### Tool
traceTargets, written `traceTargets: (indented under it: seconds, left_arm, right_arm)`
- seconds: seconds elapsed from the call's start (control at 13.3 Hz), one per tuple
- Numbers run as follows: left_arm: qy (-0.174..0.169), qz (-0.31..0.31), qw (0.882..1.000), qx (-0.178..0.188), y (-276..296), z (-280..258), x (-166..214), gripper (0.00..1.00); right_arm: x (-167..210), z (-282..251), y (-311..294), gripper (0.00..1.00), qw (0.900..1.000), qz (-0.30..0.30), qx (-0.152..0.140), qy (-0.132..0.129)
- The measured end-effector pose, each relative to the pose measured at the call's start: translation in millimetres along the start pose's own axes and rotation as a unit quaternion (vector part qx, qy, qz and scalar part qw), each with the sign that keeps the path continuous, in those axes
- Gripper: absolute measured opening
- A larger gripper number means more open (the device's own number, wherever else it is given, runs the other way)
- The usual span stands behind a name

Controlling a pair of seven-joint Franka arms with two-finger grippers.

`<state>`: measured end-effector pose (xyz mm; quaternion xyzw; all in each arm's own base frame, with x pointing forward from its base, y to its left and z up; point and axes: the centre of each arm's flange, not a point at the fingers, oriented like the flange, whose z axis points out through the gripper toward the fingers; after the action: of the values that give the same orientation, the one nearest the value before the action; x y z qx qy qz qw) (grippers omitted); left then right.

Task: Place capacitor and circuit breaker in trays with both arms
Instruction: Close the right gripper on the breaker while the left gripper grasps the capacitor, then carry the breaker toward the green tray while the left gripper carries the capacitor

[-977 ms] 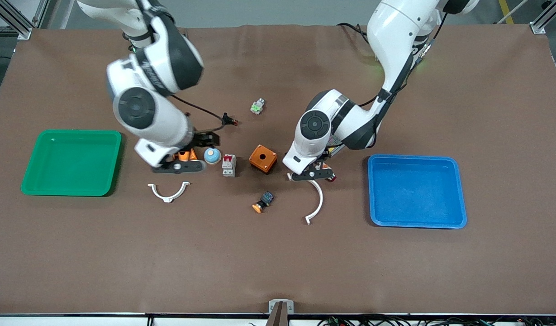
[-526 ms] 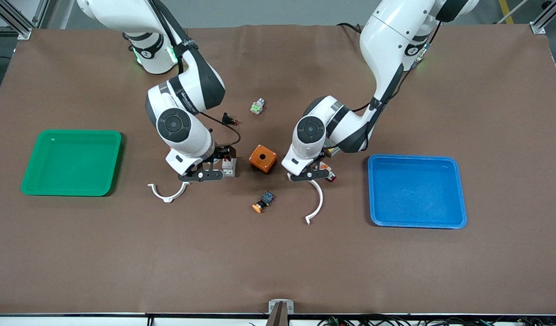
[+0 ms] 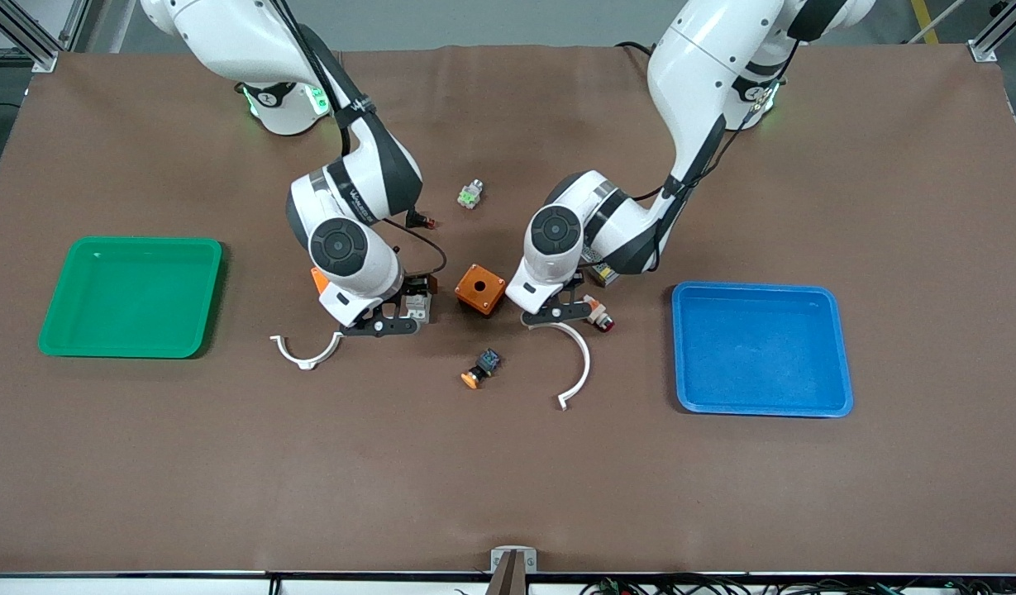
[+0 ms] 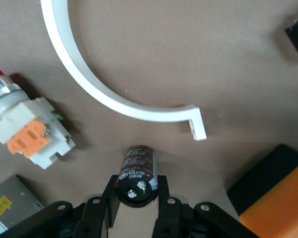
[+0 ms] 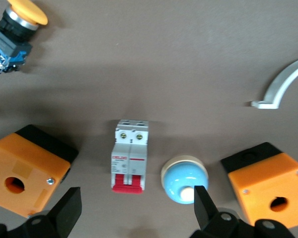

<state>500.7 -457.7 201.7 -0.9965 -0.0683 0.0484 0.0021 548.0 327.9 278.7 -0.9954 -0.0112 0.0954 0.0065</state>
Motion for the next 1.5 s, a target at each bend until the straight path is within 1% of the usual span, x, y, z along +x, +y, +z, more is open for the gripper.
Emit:
traceTargets:
  seconds: [0.15, 0.3, 0.45, 0.53, 0.68, 0.83, 0.9, 1.2, 1.43, 1.5]
  left_arm:
    - [0.014, -0.009, 1.0, 0.001, -12, -31, 18, 0.33]
    - [0.027, -0.03, 0.999, 0.001, -38, -85, 42, 0.33]
    - [0.03, -0.034, 0.999, 0.013, -85, -135, 67, 0.33]
    - [0.029, -0.033, 0.999, 0.018, -112, -148, 81, 0.33]
    - [0.02, -0.026, 0.999, 0.026, -182, -153, 114, 0.33]
    - [0.001, -0.021, 0.999, 0.031, -253, -139, 141, 0.33]
    - [-0.008, -0.023, 0.999, 0.032, -280, -132, 149, 0.33]
    - [-0.028, -0.033, 0.998, 0.033, -333, -109, 156, 0.33]
    - [-0.017, -0.042, 0.999, 0.021, -375, -86, 166, 0.33]
    - [-0.017, -0.044, 0.999, 0.018, -384, -75, 168, 0.33]
  right_arm:
    - [0, 11, -5, 1.0, 1.0, -0.001, 0.005, 0.004]
    - [-2, 26, -11, 1.0, 1.0, -0.005, 0.004, 0.006]
    - [-2, 42, -12, 1.0, 1.0, -0.006, 0.002, 0.007]
    - [-1, 49, -11, 1.0, 1.0, -0.005, 0.002, 0.011]
    - [0, 63, -9, 1.0, 1.0, -0.003, 0.002, 0.015]
    - [0, 67, -9, 0.96, 1.0, -0.003, 0.001, 0.014]
    - [0, 66, -9, 0.88, 1.0, -0.003, 0.001, 0.014]
    - [0, 66, -8, 0.4, 1.0, -0.002, 0.001, 0.014]
    - [1, 65, -6, 0.4, 1.0, 0.0, 0.0, 0.011]
    - [2, 62, -2, 0.4, 1.0, 0.004, -0.004, 0.002]
